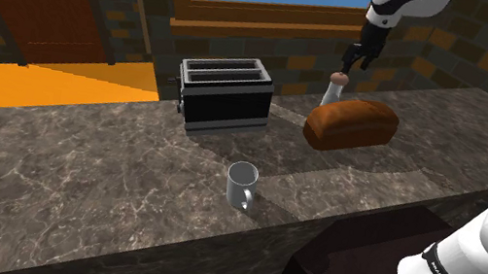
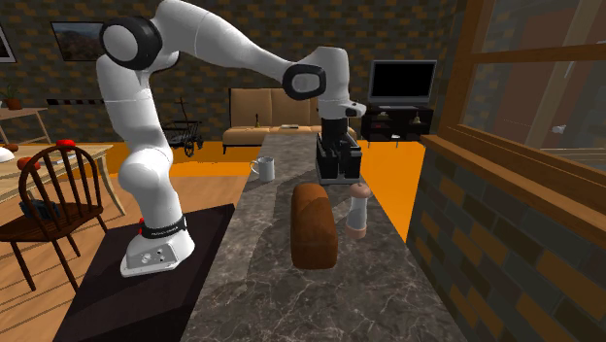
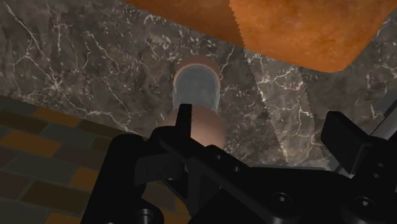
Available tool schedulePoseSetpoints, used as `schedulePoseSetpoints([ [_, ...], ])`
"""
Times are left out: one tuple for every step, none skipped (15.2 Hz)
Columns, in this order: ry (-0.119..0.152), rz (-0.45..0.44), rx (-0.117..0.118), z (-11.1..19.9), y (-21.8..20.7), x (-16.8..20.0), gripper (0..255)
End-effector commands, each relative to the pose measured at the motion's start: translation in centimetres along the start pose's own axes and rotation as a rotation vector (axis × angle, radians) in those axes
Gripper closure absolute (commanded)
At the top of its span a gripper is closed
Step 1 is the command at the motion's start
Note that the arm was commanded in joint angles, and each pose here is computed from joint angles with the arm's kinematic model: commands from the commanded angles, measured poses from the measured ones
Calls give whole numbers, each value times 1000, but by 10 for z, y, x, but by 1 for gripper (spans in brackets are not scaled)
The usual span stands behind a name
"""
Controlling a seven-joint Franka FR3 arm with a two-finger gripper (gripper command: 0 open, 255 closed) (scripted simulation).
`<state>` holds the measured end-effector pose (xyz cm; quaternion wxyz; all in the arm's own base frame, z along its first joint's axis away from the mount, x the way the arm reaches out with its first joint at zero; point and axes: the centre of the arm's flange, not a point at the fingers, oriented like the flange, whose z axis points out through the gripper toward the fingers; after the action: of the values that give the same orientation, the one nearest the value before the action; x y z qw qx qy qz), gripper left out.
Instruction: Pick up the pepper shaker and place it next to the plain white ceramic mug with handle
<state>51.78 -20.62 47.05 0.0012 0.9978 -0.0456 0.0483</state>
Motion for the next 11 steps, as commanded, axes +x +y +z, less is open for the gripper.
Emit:
schedulePoseSetpoints([
  [-4, 8, 2, 14, 15, 19, 0],
  [-6, 12, 4, 22, 23, 27, 0],
  [-8, 16, 5, 29, 31, 36, 0],
  [-10, 21, 6, 36, 39, 44, 0],
  [-11, 23, 7, 40, 44, 48, 0],
  [-11, 23, 7, 46, 43, 48, 0],
  [-11, 23, 7, 51, 43, 48, 0],
  [-11, 23, 7, 56, 43, 48, 0],
  [-11, 23, 7, 61, 43, 48, 0],
  [-11, 23, 7, 67, 43, 48, 0],
  [-11, 23, 7, 72, 43, 48, 0],
])
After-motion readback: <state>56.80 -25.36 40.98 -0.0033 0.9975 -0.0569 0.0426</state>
